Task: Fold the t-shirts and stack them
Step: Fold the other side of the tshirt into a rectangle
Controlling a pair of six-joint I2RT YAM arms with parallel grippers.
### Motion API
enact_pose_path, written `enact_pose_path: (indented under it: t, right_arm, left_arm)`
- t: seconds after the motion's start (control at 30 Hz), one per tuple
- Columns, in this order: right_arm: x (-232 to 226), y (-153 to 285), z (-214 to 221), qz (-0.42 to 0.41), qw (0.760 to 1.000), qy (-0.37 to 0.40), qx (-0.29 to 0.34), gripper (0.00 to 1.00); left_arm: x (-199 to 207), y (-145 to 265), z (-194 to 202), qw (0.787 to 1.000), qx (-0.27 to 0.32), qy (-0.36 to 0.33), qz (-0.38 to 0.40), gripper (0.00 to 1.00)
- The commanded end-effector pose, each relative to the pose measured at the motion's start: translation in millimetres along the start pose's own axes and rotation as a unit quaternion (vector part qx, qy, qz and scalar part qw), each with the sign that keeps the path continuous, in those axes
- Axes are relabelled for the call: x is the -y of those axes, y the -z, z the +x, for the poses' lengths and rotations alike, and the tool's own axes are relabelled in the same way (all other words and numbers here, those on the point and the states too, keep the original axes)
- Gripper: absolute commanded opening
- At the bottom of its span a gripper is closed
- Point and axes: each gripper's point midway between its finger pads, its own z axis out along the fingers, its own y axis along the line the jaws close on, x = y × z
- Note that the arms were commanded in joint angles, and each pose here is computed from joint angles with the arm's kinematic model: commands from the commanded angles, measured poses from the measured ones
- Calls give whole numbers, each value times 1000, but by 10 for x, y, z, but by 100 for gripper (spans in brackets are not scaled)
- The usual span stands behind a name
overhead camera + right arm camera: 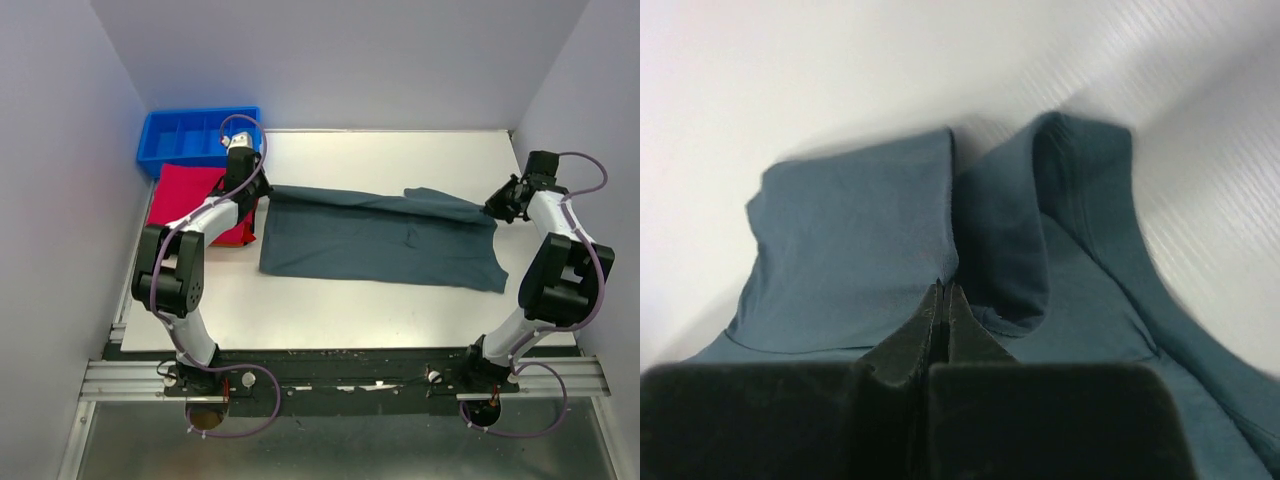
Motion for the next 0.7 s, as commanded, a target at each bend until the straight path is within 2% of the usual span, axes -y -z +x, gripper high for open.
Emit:
enact_pose_path:
  t: [0.0,0.37,0.5,0.53,0.6,0.63,0.67]
  right_arm:
    - [250,31,32,35,999,-21,26,1]
    - [688,-148,481,87,995,-57,10,1]
    - [708,-117,489,90,994,-58,15,5]
    - [703,-91,474,89,994,-54,19,10]
    - [643,-15,406,77,996,-41,30,43]
    - [608,40,356,71,996,-35,40,49]
    - [558,103,292,63,996,-26,52,56]
  left_arm:
    - [-63,195,-25,1000,22,15,-14,0]
    - [-324,415,843,997,-54,11,-61,0]
    - [-367,408,1031,995,-72,7,-68,0]
    - [-367,398,1056,995,-77,7,-67,0]
    - [-352,383,1055,994,-84,5,-68,0]
    - [-335,388,1033,994,-86,1,-66,0]
    - [-305,391,989,994,-85,-2,-64,8]
